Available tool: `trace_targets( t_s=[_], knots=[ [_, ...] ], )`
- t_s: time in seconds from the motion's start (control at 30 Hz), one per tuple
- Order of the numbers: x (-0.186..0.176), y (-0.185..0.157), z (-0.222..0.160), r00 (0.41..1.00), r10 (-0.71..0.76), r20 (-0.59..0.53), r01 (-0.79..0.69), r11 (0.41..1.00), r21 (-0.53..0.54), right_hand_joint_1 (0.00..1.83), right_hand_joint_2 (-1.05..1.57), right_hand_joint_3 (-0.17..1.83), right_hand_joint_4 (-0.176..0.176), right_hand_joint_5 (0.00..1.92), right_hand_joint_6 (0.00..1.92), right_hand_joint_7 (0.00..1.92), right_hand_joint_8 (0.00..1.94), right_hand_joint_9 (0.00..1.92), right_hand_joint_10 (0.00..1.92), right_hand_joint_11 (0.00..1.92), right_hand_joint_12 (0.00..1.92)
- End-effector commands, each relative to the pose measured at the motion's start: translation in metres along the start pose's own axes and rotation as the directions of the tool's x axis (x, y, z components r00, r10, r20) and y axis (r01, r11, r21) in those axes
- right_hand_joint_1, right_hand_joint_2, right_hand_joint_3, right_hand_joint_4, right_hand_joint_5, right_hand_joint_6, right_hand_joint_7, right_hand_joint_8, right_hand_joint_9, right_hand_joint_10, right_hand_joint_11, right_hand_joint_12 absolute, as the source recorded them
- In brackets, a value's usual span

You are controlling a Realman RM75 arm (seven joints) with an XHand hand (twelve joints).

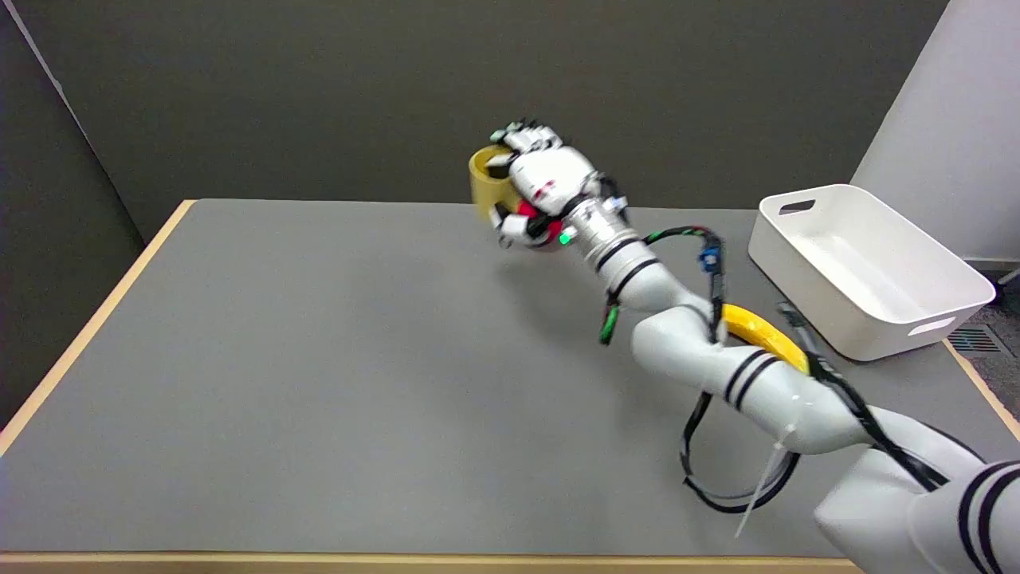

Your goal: Place the yellow cup in the white box.

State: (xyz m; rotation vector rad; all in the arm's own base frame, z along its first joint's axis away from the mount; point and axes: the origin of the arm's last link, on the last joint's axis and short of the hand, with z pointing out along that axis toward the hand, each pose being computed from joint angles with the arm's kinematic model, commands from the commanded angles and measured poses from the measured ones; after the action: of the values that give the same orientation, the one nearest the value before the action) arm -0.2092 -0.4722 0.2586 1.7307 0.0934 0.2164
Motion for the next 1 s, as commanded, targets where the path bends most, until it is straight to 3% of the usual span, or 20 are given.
trace_targets(
  t_s=[0.03, 0.13, 0.27, 0.6, 0.8, 1.0],
  knots=[
    [0.113, 0.126, -0.044, 0.932, -0.342, -0.120, 0.303, 0.918, -0.256, 0.87, 1.06, 0.51, 0.114, 0.66, 1.59, 0.20, 0.30, 0.02, 0.41, 0.00, 0.77],
    [0.124, 0.161, -0.056, 0.931, -0.356, -0.085, 0.312, 0.893, -0.325, 0.87, 1.01, 0.67, 0.095, 0.65, 1.67, 0.16, 0.43, 0.02, 0.41, 0.00, 0.80],
    [0.128, 0.204, -0.073, 0.938, -0.345, -0.032, 0.303, 0.861, -0.409, 0.88, 1.04, 0.54, 0.129, 0.68, 1.58, 0.22, 0.31, 0.03, 0.46, 0.00, 0.85],
    [0.131, 0.295, -0.143, 0.929, -0.352, 0.117, 0.350, 0.726, -0.592, 0.88, 1.04, 0.54, 0.131, 0.67, 1.58, 0.23, 0.31, 0.03, 0.48, 0.00, 0.86],
    [0.117, 0.333, -0.194, 0.933, -0.303, 0.194, 0.351, 0.642, -0.682, 0.88, 1.04, 0.54, 0.132, 0.67, 1.58, 0.23, 0.32, 0.03, 0.48, 0.00, 0.86],
    [0.098, 0.340, -0.221, 0.934, -0.268, 0.235, 0.354, 0.616, -0.704, 0.88, 1.05, 0.53, 0.116, 0.66, 1.59, 0.23, 0.31, 0.03, 0.48, 0.00, 0.84]
  ],
)
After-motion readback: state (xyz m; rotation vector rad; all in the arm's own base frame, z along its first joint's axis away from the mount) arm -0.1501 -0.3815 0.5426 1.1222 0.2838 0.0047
